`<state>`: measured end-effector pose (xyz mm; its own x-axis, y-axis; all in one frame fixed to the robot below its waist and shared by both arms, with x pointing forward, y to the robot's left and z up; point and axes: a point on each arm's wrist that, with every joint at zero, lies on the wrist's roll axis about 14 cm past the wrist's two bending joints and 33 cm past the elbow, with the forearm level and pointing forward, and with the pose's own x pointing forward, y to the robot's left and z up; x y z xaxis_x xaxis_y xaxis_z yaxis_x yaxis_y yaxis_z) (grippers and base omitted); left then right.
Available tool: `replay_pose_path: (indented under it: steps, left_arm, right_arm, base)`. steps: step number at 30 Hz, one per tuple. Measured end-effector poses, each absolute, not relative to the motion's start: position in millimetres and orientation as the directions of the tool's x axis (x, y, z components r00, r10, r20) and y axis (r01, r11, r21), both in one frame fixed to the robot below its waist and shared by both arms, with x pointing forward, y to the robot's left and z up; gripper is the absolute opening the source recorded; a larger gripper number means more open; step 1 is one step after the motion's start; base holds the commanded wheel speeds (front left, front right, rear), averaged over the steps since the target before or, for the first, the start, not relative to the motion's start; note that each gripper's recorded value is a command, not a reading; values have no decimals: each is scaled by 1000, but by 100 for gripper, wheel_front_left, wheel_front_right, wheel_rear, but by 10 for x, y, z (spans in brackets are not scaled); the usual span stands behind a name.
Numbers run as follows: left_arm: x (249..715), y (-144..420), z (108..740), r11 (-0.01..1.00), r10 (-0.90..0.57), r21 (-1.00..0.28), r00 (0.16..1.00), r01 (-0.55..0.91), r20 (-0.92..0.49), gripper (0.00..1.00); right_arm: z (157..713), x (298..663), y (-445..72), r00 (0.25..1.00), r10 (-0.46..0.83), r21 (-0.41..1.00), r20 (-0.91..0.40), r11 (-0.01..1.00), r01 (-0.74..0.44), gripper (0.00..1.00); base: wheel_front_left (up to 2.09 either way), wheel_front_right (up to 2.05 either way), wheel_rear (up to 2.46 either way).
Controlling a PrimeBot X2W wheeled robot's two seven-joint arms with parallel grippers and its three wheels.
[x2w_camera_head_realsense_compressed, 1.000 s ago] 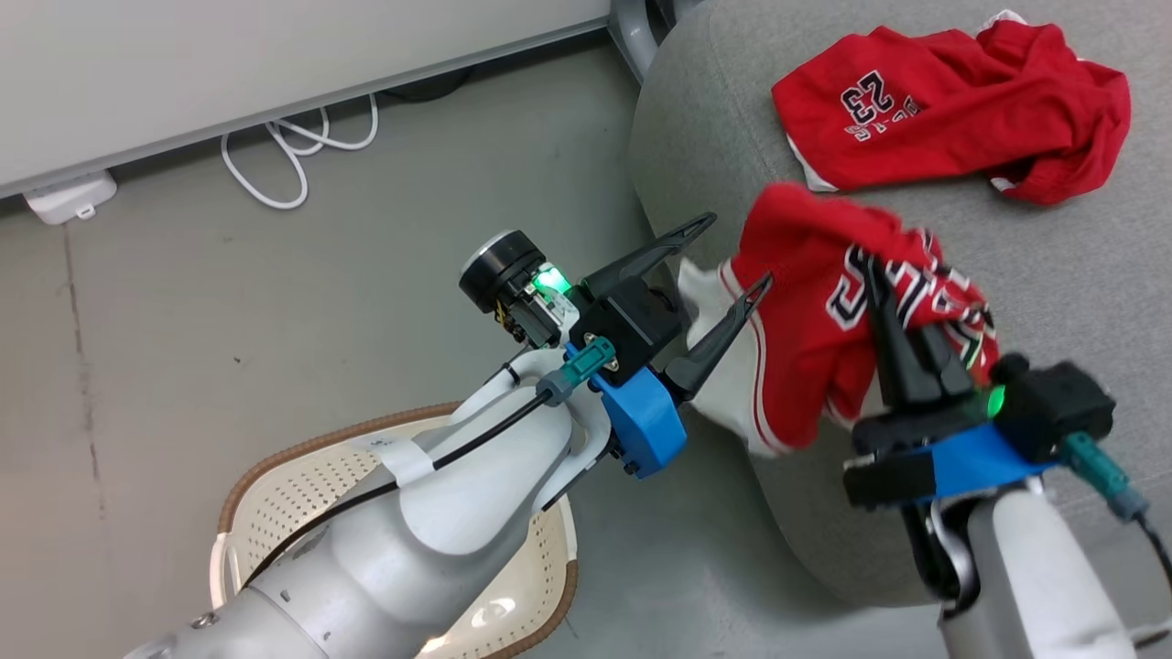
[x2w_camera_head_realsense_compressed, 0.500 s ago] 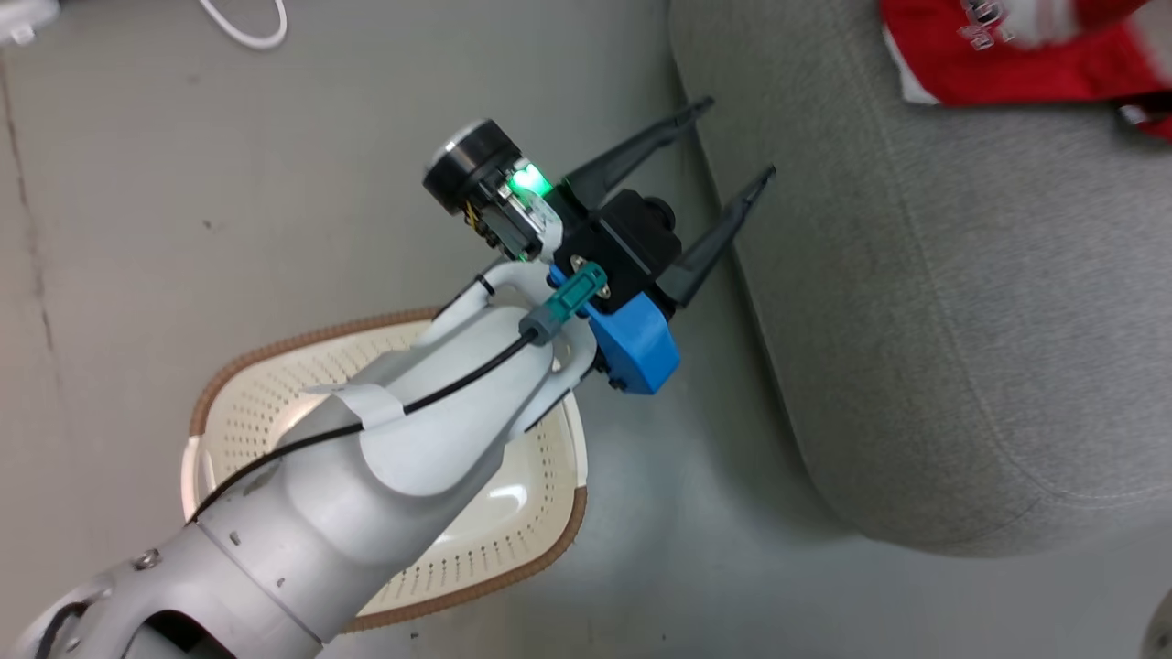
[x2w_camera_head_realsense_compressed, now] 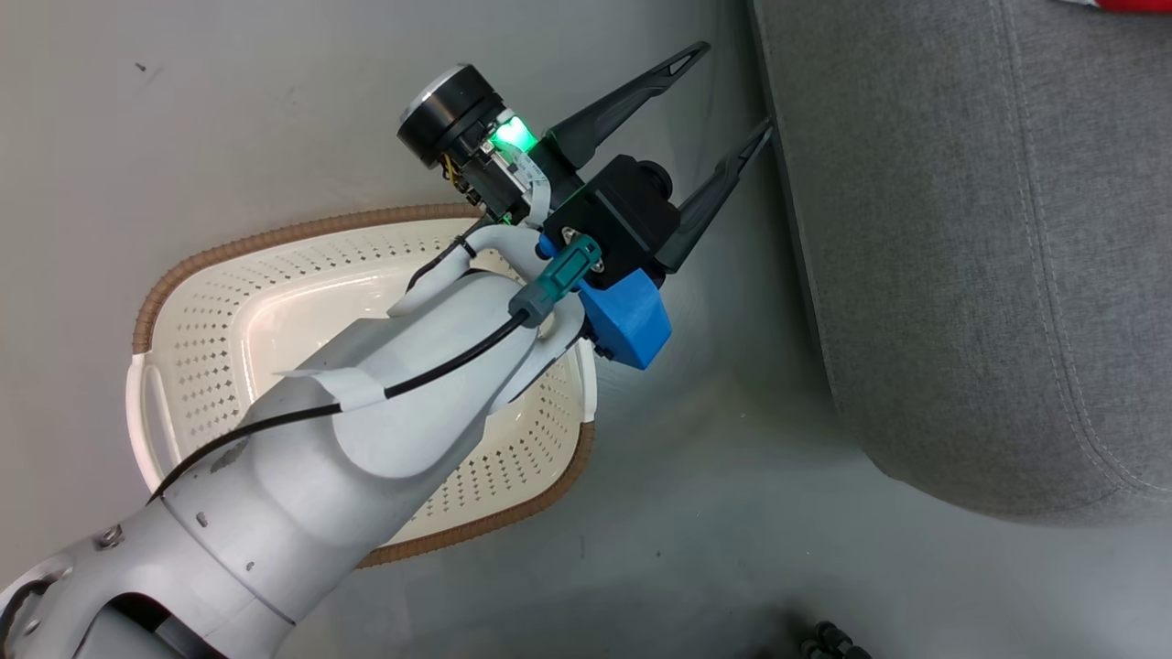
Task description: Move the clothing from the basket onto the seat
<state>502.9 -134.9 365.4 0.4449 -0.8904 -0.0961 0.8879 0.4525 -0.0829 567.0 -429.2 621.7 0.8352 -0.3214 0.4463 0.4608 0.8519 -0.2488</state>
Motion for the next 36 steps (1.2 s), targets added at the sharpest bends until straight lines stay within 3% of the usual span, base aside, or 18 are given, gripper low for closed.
replay_pose_path:
  steps: [7, 12, 14, 15, 22, 28, 36]
  left_arm:
    - [5013, -1349, 3568, 446, -894, -92, 436, 890, -107, 100]
    - [5030, -1313, 3560, 451, -890, -87, 441, 888, -113, 100]
    - [5039, -1292, 3565, 457, -887, -85, 447, 885, -115, 100]
    - [5042, -1286, 3576, 460, -886, -82, 450, 884, -115, 100]
    - [5011, -1239, 3737, 486, -873, -77, 478, 871, -97, 100]
    - [4943, -1204, 3990, 512, -859, -72, 508, 856, -70, 100]
    - [4902, -905, 4342, 622, -783, -68, 619, 780, -56, 100]
  right_arm:
    - [5104, 5568, -4386, 896, -413, -242, 163, 864, 442, 0]
    - [4541, 5502, -4274, 912, -411, -237, 5, 885, 400, 0]
    - [4536, 5517, -4240, 914, -406, -230, 6, 889, 397, 62]
    - [4551, 5519, -4239, 914, -406, -228, 10, 889, 398, 100]
    - [4759, 5315, -4168, 914, -401, -235, 64, 884, 404, 100]
    - [4677, 4874, -4011, 920, -392, -256, 17, 887, 383, 100]
    - [4821, 4536, -3575, 950, -311, -212, 28, 927, 310, 100]
  base:
    - [0, 0, 0]
    - [0, 0, 0]
    - [0, 0, 0]
    - [0, 0, 0]
    - [0, 0, 0]
    - [0, 0, 0]
    - [0, 0, 0]
